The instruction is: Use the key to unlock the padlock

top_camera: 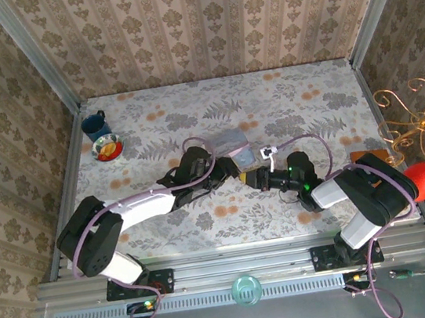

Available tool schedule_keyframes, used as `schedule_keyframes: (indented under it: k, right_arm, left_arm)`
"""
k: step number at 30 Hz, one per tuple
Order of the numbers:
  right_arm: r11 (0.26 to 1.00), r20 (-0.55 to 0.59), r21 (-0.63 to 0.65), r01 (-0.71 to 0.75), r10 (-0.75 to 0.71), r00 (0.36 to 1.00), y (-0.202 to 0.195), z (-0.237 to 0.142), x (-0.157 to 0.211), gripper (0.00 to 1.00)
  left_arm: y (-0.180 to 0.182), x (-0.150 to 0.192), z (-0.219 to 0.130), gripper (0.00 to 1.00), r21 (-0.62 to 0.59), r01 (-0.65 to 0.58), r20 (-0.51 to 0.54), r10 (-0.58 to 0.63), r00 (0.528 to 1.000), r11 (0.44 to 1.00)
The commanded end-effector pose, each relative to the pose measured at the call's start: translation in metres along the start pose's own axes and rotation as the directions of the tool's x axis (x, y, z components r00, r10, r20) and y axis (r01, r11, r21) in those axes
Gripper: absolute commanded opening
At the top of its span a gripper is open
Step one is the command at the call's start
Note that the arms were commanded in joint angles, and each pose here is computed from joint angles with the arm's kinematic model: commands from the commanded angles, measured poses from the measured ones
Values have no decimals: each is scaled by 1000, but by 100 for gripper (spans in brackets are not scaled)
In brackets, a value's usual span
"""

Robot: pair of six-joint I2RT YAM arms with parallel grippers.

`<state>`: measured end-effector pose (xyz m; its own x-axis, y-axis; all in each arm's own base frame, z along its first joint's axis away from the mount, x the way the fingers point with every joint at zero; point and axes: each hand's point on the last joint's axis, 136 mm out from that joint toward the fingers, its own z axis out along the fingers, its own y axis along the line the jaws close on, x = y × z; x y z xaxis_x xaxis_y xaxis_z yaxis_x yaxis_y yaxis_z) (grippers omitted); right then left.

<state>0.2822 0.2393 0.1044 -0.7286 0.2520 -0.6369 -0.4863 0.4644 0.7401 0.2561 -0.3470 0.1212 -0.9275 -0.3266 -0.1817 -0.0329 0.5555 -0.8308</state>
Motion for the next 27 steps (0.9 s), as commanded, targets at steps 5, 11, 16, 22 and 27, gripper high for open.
schedule_keyframes:
  k: [5, 11, 16, 22, 27]
  right_arm:
    - [994, -32, 80, 77, -75, 997, 3, -4, -5, 38]
    - [903, -88, 259, 344, -333, 939, 10, -10, 10, 38]
    - [820, -39, 335, 464, -480, 876, 15, -18, 7, 38]
    - [790, -89, 321, 523, -524, 847, 25, -5, 16, 38]
    - [837, -68, 422, 350, -355, 932, 4, 2, 17, 38]
  left_arm:
    - [25, -8, -12, 8, -90, -33, 9, 34, 999, 995]
    - [38, -24, -12, 8, -118, -11, 49, 17, 999, 993]
    - [38, -27, -10, 8, -110, -11, 40, 16, 999, 994]
    - [45, -21, -6, 8, -104, -7, 18, 9, 1000, 995]
    - [54, -16, 0, 8, -133, -26, -12, 24, 1000, 991]
